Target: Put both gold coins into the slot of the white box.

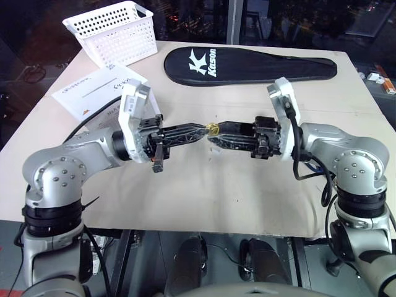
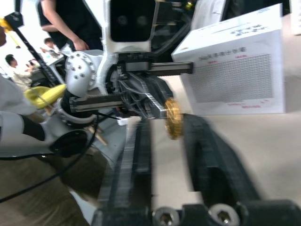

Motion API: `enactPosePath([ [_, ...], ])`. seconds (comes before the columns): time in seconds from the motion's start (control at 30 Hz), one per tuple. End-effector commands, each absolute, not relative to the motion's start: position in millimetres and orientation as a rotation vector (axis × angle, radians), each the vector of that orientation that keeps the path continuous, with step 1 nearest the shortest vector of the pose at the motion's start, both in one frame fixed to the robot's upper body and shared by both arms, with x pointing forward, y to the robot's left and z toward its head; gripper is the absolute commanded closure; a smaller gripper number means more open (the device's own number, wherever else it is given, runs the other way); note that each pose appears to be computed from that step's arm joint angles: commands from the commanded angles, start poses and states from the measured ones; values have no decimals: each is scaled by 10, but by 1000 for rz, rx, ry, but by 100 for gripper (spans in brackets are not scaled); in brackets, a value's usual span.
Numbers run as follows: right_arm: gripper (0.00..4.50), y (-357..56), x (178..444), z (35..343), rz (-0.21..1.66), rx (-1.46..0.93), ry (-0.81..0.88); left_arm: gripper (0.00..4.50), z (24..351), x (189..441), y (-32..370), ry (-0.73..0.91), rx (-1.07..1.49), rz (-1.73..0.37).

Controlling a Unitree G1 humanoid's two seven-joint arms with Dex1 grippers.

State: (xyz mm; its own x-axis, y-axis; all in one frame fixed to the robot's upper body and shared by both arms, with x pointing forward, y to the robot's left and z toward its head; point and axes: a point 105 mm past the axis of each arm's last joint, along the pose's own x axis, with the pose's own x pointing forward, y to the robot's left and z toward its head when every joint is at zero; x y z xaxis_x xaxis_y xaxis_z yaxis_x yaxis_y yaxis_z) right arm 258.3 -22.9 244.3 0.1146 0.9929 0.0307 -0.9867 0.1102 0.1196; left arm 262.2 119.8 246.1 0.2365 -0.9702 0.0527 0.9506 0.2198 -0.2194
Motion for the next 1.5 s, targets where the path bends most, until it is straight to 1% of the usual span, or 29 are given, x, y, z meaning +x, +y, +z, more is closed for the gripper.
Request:
enactPosePath([
  [0.03,112,-314,2545,2578,1416,55,-42,450,2636,2603,1303,47,-204,-1300],
  [0.07,69,-346,2546,2591,1401,35,-58,450,2651,2615,1341,46,-203,-1281],
  [0.2,69,-513,2545,2657,1304,-131,-153,450,2823,2750,1621,4,-190,-1138],
  [0.3,69,-683,2477,2731,1244,-258,-214,450,3015,2946,2015,-36,-115,-952],
  [0.4,69,-799,2411,2816,1212,-295,-247,450,3155,3118,2446,-45,-54,-811],
  [0.5,69,-853,2404,2836,1181,-328,-258,450,3271,3309,2853,-50,24,-687],
  [0.63,69,-891,2426,2834,1142,-338,-262,450,3376,3464,3099,-38,130,-623],
  [0.7,69,-904,2446,2825,1115,-337,-262,450,3352,3521,3210,-15,176,-592],
  [0.83,69,-902,2429,2789,1098,-333,-259,450,3242,3581,3336,46,228,-564],
  [0.97,69,-905,2395,2779,1092,-327,-257,450,3109,3619,3357,103,244,-574],
  [1.13,69,-916,2388,2771,1086,-328,-246,450,2974,3604,3385,152,244,-591],
  [1.4,69,-915,2404,2775,1095,-330,-239,450,2915,3578,3430,182,268,-584],
  [1.5,69,-911,2419,2772,1100,-333,-234,450,2902,3585,3473,181,268,-552],
])
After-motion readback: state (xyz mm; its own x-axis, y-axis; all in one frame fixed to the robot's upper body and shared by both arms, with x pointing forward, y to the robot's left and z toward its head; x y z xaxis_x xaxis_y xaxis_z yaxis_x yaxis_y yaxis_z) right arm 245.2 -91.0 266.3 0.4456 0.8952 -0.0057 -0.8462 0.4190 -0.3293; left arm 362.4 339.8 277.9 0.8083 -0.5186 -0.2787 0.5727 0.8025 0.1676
